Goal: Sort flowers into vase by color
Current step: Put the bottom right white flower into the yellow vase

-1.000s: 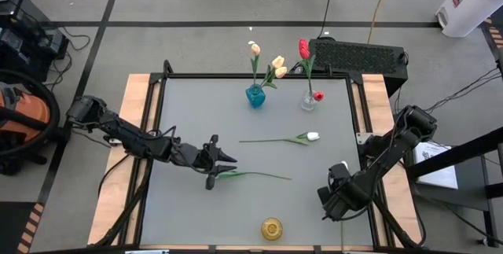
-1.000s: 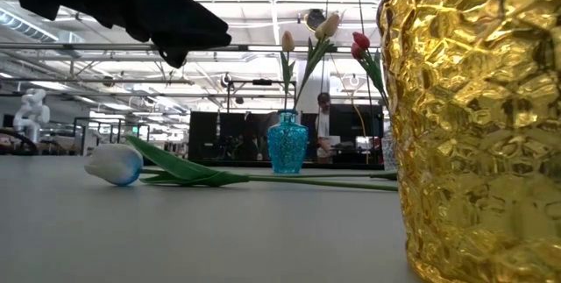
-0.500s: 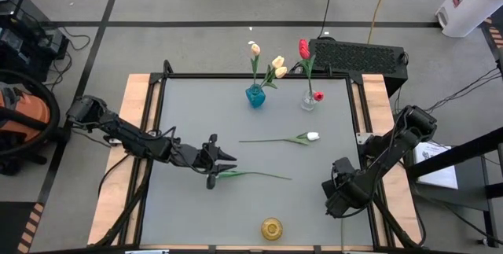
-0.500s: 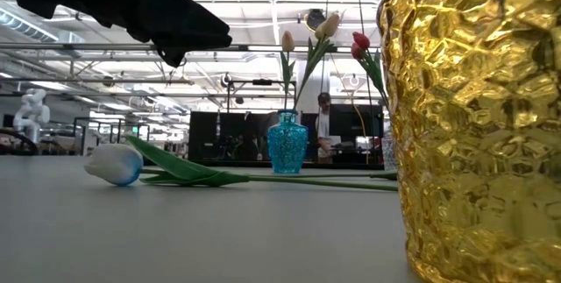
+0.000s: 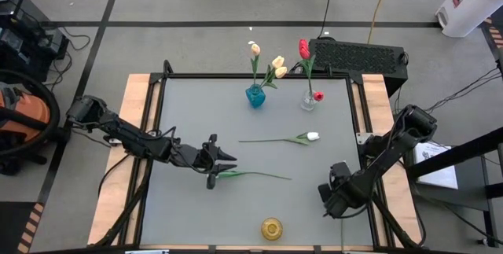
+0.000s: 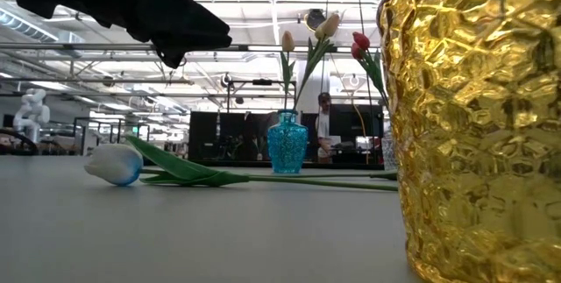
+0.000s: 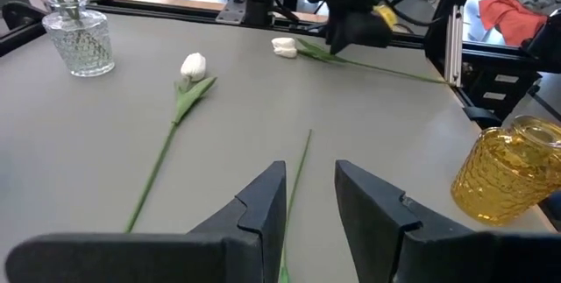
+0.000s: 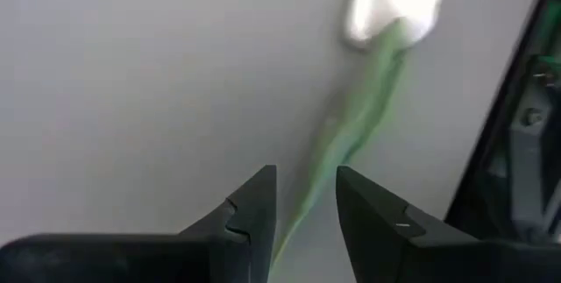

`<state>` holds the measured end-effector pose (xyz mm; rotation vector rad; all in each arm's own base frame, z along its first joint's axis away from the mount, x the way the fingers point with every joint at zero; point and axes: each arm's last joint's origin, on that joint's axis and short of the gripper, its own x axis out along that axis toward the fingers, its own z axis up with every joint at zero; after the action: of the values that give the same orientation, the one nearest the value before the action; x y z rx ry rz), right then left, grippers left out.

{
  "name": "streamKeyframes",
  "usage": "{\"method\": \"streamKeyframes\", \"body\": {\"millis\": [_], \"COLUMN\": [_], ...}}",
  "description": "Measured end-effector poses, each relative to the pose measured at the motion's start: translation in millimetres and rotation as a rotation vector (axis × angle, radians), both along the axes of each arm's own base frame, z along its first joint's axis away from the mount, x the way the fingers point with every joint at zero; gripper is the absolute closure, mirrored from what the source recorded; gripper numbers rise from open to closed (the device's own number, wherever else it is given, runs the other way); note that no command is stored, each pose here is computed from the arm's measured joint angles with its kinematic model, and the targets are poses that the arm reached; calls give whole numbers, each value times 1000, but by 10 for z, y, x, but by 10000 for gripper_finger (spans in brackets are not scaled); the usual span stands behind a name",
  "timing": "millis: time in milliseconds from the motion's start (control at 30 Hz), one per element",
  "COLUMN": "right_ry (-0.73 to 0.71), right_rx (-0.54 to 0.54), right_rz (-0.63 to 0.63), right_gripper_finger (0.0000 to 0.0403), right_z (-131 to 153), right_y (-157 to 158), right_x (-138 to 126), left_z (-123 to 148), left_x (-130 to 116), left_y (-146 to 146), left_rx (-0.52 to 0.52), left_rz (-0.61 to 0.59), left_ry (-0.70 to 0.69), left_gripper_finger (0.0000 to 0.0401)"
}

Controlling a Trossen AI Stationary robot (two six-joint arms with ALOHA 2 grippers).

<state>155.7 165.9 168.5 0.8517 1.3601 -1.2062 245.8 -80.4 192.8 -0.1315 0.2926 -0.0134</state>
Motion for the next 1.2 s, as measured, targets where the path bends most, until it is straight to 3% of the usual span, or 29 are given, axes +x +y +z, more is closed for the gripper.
{"method": "streamKeyframes", "body": {"millis": [300,467,700,1200], "right_ry": [59,-6,28,12], "right_rx": [-37,21,-4,75], "right_rz": [-55,-81,-71,-70], "right_gripper_finger": [291,291,291,291], "right_z": [-79,-122,-118,-132], "right_y": [-71,-21,-50,27], "right_x": [-80,-30,-61,-46], "left_z": [0,-1,-1,-1], "left_x": [-19,-27,-27,-27], "left_y": [-55,-77,-78,-77], "left_rx": [-3,-2,1,1], "left_rz": [-22,-31,-33,-29], "left_ry": [1,1,1,0], "left_gripper_finger": [294,294,294,294]}}
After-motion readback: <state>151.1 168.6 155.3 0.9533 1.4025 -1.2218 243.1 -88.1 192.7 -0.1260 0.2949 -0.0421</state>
